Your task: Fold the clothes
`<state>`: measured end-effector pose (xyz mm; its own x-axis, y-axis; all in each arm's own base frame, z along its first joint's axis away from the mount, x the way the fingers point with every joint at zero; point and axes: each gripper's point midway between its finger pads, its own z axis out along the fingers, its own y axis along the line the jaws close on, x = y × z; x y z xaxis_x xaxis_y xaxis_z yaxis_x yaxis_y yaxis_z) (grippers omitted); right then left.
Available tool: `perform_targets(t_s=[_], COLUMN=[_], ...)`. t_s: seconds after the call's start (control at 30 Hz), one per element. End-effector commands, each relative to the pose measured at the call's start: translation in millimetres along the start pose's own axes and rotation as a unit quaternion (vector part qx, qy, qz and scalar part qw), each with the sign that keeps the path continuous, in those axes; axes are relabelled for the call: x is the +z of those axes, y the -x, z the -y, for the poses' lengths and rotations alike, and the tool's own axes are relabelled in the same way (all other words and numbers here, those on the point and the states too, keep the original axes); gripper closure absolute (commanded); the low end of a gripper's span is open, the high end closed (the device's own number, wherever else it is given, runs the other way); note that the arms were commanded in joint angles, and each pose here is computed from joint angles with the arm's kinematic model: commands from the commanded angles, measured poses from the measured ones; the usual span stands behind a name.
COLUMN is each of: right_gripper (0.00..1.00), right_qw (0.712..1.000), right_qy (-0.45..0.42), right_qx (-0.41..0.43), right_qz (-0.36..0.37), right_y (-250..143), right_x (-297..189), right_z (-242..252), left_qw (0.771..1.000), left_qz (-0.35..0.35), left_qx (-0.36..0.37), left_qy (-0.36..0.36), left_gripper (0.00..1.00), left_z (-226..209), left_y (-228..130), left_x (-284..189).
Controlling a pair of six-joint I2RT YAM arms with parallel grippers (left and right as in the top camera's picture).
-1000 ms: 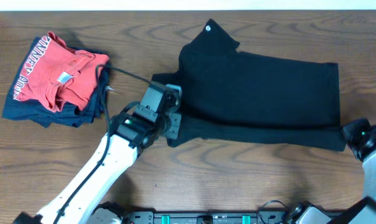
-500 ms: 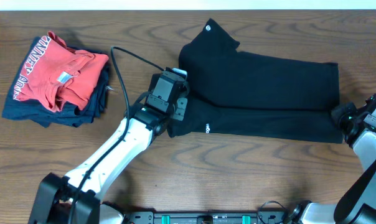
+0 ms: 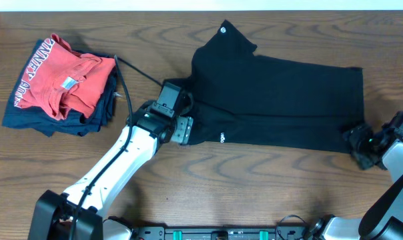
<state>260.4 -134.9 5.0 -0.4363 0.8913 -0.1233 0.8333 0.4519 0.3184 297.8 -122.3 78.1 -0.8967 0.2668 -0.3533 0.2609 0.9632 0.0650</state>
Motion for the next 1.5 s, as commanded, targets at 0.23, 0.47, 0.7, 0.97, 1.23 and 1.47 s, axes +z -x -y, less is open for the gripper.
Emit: perform_targets(t_s=[0.23, 0.47, 0.7, 0.97, 1.23, 1.47], right_gripper=[0.21, 0.20, 0.22, 0.30, 0.40, 0.63], right_qw=[0.994, 0.994, 0.991, 0.986, 0.995, 0.994], right_qy=[-0.083, -0.071, -0.102, -0.144, -0.036, -0.042], right_qx=[-0.051, -0.063, -0.076, -0.073, -0.090, -0.095], right_qz=[-0.042, -0.048, -0.036, -0.029, 0.017, 0.018], right_y=[-22.1, -24.1, -18.9, -17.2, 4.9, 1.8], right_x=[-6.5, -6.1, -7.6, -11.3, -0.2, 3.0], right_z=[34.7, 30.9, 41.2, 56.0, 14.1, 14.3], left_qw=[0.995, 0.989, 0.995, 0.998, 0.998, 0.997], left_qz=[-0.061, -0.104, -0.082, -0.051, -0.051, -0.052], left_qx=[0.003, 0.001, -0.011, -0.031, -0.031, -0.031], left_qy=[-0.082, -0.107, -0.048, -0.037, -0.037, -0.037], left_gripper=[0.19, 0.65, 0.94, 0.94, 0.94, 0.94], left_z=[30.0, 41.5, 12.4, -3.3, -3.4, -3.5], left_y=[-33.0, -47.6, -35.5, -21.7, -21.4, -22.1], left_x=[34.4, 58.4, 56.1, 40.9, 40.6, 40.6])
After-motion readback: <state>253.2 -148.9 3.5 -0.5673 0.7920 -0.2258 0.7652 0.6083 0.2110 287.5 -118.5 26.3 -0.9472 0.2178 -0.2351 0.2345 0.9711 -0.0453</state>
